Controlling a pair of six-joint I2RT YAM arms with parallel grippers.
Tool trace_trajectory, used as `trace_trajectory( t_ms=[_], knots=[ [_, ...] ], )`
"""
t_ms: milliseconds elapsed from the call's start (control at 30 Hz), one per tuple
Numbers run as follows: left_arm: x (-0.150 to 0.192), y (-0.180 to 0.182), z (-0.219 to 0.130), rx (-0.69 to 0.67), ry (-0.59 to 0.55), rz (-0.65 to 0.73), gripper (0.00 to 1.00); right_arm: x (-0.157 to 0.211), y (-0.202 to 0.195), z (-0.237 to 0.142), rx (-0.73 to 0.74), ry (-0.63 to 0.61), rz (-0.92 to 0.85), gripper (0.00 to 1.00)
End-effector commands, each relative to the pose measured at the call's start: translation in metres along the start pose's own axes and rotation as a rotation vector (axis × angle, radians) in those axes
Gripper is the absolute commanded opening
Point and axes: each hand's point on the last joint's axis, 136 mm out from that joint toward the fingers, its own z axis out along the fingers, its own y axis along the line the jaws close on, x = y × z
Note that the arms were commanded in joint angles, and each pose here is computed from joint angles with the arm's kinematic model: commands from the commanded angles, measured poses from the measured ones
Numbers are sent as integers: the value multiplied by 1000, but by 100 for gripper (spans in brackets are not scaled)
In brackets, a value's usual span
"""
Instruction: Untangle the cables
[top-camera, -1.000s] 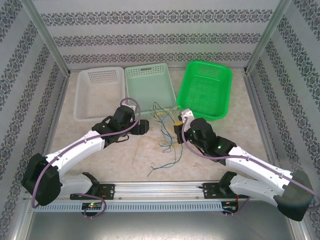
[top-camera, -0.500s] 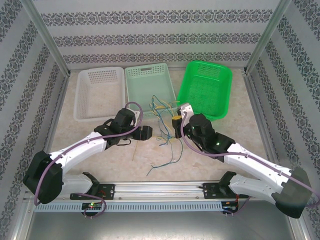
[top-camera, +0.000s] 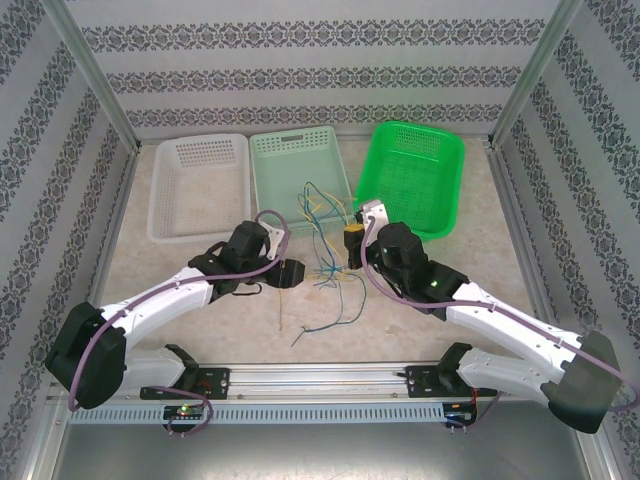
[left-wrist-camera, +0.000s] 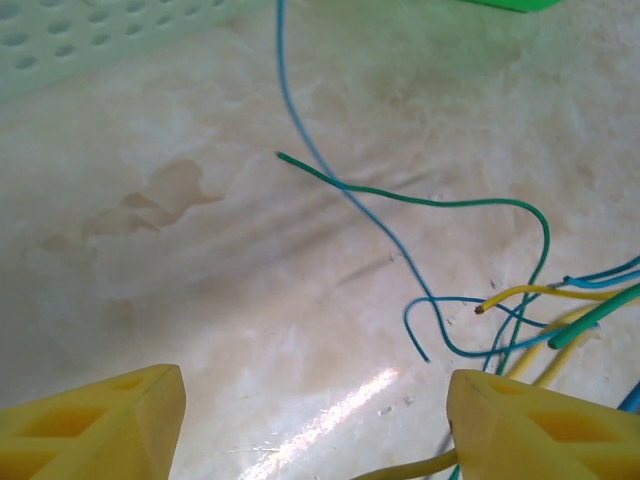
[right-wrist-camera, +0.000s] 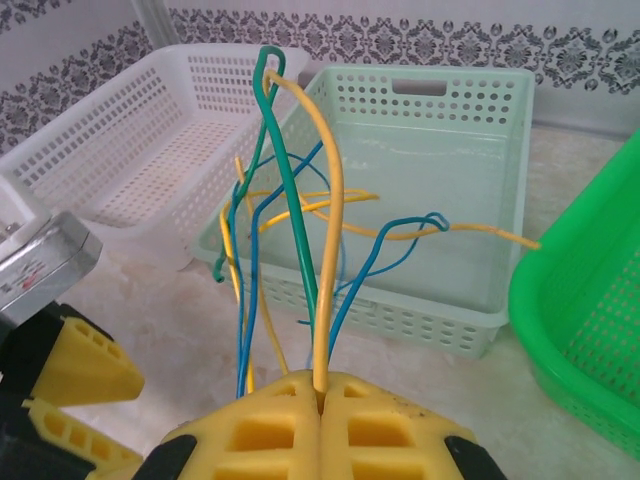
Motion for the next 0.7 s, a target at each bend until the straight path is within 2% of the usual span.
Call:
trace_trajectory(
  t_ms=[0, 400, 667],
  knots=[
    [-1, -20, -4, 90, -21, 70, 71, -8, -12, -5, 52, -46, 65, 0],
    [-1, -19, -21, 80, -81, 136, 78, 4, -26, -10, 103, -23, 88, 0],
    [14, -7, -6, 40, -5, 122, 78, 4, -20, -18, 44, -55, 133, 0]
  ],
)
